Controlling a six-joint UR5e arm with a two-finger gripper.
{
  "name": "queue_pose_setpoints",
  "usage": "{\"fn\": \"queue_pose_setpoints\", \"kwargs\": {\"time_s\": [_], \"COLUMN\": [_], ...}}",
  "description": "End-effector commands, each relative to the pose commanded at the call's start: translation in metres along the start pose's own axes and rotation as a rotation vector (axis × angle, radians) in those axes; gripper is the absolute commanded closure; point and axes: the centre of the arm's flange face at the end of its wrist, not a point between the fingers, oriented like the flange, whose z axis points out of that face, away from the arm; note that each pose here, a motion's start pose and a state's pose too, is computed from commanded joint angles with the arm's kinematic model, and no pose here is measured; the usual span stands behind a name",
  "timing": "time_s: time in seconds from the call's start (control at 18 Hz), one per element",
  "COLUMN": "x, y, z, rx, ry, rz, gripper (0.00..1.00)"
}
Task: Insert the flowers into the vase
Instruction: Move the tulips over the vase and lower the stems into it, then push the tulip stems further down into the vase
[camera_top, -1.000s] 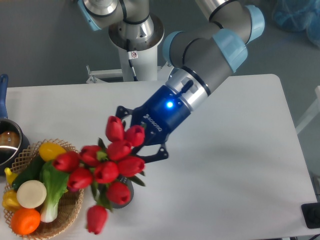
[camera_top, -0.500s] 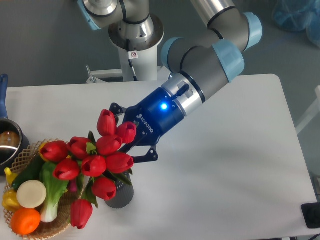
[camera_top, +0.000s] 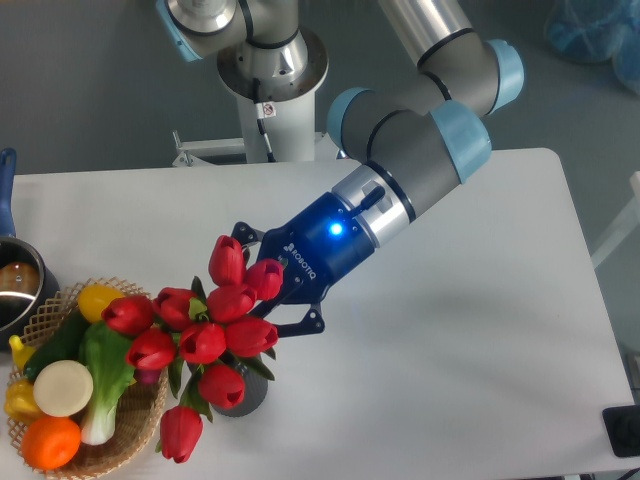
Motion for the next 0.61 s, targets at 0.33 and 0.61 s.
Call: {"fn": "queue_pose_setpoints", "kwargs": {"time_s": [0.33, 0.61], "x": [-0.008, -0.018], "y": [0.013, 0.030], "z": [0.004, 0.011], "rx": [-0.016, -0.038], "ry": [-0.005, -0.010], "rz": [-0.002, 0.012], "gripper": [0.93, 0.92]}}
